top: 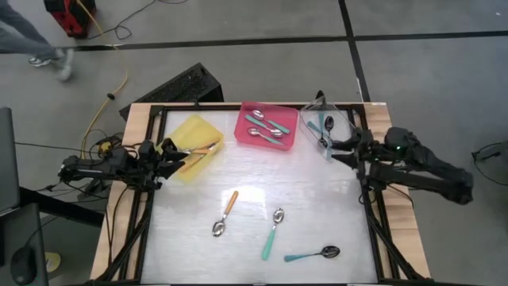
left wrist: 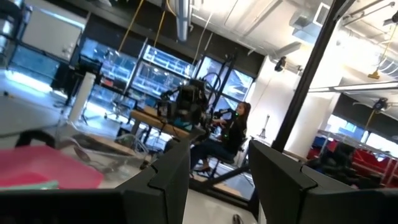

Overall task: Sort silverware by color (type)
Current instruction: Put the blue spoon into the transparent bin

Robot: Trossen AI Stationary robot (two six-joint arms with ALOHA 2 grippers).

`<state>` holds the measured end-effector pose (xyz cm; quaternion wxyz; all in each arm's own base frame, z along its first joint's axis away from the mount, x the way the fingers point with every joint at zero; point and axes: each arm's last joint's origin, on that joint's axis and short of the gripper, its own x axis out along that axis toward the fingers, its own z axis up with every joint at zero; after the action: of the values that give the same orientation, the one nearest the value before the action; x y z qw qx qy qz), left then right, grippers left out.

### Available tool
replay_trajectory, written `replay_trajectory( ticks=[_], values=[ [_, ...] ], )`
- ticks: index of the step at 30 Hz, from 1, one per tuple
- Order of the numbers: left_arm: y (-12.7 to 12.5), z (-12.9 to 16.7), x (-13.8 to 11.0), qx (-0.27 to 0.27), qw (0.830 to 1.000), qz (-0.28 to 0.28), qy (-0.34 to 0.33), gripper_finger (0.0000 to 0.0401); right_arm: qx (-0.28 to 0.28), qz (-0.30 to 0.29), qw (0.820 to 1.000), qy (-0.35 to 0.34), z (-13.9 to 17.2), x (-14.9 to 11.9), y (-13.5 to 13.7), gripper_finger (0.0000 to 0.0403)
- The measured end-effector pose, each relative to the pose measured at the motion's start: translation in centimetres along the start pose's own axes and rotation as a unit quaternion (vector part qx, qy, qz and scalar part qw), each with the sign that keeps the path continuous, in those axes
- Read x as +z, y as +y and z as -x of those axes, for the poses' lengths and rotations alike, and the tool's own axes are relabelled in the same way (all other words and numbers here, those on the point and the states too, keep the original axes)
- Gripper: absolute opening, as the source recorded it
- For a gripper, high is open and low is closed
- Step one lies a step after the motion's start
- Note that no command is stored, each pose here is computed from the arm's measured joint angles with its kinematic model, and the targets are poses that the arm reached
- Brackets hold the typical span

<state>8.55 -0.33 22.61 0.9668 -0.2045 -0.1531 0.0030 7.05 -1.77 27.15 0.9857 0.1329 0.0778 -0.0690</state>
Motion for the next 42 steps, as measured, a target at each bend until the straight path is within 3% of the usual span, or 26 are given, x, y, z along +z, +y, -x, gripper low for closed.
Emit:
replay_trajectory(
  ticks=[10,20,28,33,42],
  values=[
    [0.1,0.0,0.1,0.021,0.999,-0.042,-0.008,0.0148,0.054,0.046,0.997,-0.035,-2.4,-2.4,-0.2,0.0205],
    [0.4,0.0,-0.6,0.034,0.997,-0.064,0.025,0.0148,0.117,-0.042,0.988,-0.092,-4.3,-5.3,-0.1,0.0205],
    [0.4,0.0,-0.7,0.032,0.993,-0.107,0.032,0.0148,0.059,-0.079,0.993,-0.066,-5.0,-6.5,0.2,0.0205],
    [0.5,0.0,-0.9,0.035,0.994,-0.098,0.043,0.0148,0.062,-0.105,0.991,-0.051,-5.8,-6.8,0.9,0.0205],
    [0.5,0.0,-0.9,0.034,0.995,-0.083,0.042,0.0148,0.101,-0.12,0.984,-0.082,-7.0,-6.4,2.8,0.0205]
  ],
)
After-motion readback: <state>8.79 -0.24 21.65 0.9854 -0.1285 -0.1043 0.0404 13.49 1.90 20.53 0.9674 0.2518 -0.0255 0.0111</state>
